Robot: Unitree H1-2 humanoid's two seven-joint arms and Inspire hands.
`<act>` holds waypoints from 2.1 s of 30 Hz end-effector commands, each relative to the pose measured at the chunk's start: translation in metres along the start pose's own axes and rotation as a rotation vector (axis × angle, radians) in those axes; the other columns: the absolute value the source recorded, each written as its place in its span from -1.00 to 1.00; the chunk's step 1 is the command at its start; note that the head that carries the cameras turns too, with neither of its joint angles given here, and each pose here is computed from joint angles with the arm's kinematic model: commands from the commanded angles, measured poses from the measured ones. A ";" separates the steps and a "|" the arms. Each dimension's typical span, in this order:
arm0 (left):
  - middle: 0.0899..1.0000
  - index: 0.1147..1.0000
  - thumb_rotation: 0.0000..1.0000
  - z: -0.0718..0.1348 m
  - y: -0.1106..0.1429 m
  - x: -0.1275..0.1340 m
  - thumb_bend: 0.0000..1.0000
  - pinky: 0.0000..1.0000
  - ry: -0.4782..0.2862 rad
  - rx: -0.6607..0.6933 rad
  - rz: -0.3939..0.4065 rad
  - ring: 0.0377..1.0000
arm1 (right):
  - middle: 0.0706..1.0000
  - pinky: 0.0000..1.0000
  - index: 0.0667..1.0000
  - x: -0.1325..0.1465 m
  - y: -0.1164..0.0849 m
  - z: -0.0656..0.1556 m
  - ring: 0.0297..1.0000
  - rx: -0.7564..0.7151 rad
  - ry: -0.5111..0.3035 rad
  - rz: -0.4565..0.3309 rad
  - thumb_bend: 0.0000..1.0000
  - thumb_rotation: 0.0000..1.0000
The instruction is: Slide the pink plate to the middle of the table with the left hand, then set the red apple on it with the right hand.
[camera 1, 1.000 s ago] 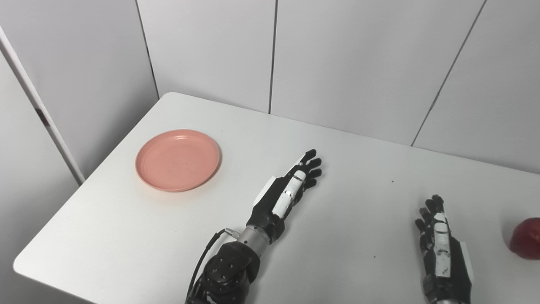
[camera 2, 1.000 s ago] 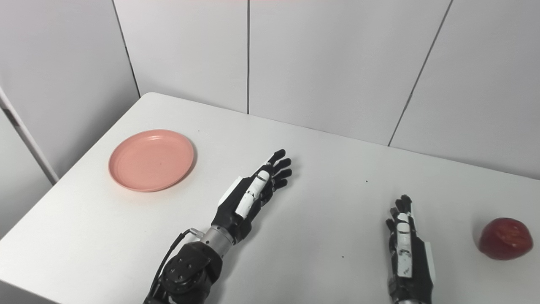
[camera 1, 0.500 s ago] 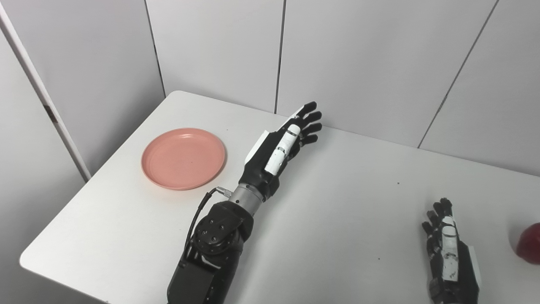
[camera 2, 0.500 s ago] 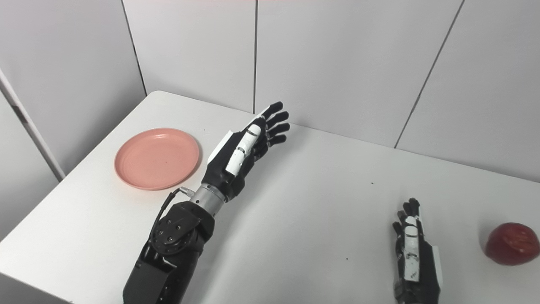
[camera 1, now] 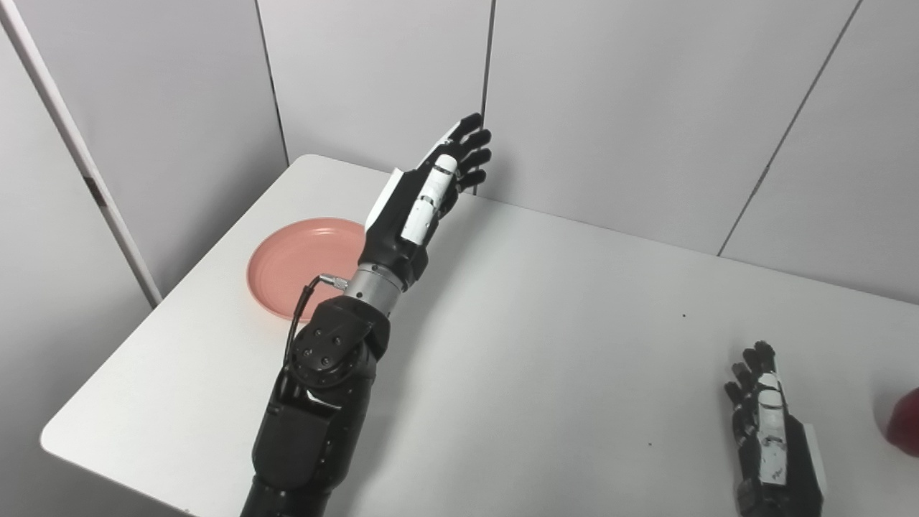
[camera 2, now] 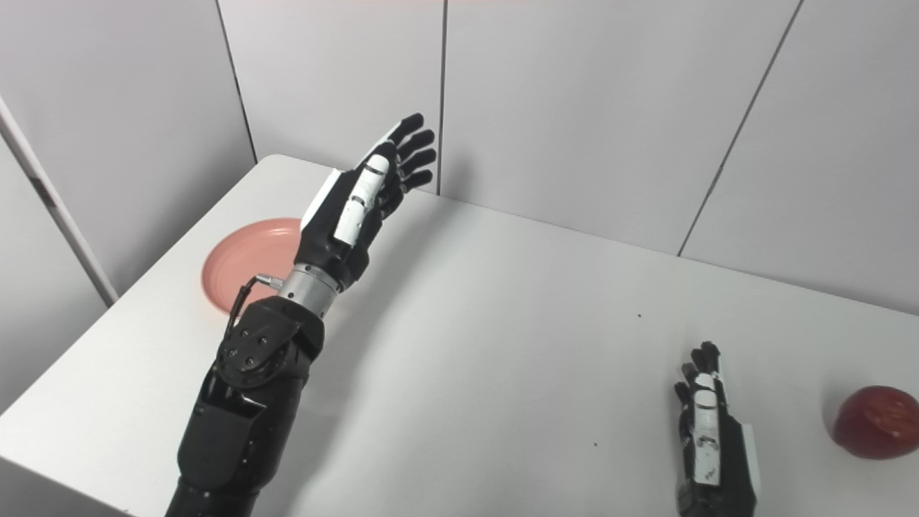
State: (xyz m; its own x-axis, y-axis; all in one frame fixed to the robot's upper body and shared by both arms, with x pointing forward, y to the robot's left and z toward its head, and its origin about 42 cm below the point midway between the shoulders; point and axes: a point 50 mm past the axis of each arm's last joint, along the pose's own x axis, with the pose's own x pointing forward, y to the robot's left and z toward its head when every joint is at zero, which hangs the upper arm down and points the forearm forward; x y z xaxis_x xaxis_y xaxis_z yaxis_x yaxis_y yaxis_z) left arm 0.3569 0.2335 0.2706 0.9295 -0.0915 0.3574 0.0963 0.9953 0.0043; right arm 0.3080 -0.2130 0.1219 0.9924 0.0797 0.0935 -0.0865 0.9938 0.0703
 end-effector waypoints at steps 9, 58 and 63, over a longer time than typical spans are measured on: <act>0.81 0.76 1.00 0.025 0.043 0.021 -0.15 0.77 -0.100 0.054 0.106 0.80 | 1.00 1.00 1.00 0.001 -0.005 0.009 1.00 -0.001 -0.052 0.004 -0.66 1.00; 0.77 0.71 1.00 0.009 0.197 0.007 -0.24 0.77 0.003 0.068 0.371 0.78 | 1.00 1.00 1.00 0.001 -0.008 0.015 1.00 0.003 -0.053 0.001 -0.74 1.00; 0.73 0.66 1.00 0.003 0.205 0.001 -0.29 0.77 0.027 0.057 0.399 0.76 | 1.00 1.00 1.00 0.001 -0.009 0.015 1.00 0.012 -0.057 0.005 -0.76 1.00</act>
State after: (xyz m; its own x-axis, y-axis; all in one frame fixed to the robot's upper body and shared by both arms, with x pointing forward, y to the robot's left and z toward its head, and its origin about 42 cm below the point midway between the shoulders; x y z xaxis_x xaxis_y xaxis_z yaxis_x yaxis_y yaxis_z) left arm 0.3751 0.4301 0.2513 0.9236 0.3089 0.2269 -0.2957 0.9509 -0.0909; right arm 0.3054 -0.2208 0.1226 0.9923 0.0772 0.0964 -0.0855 0.9927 0.0851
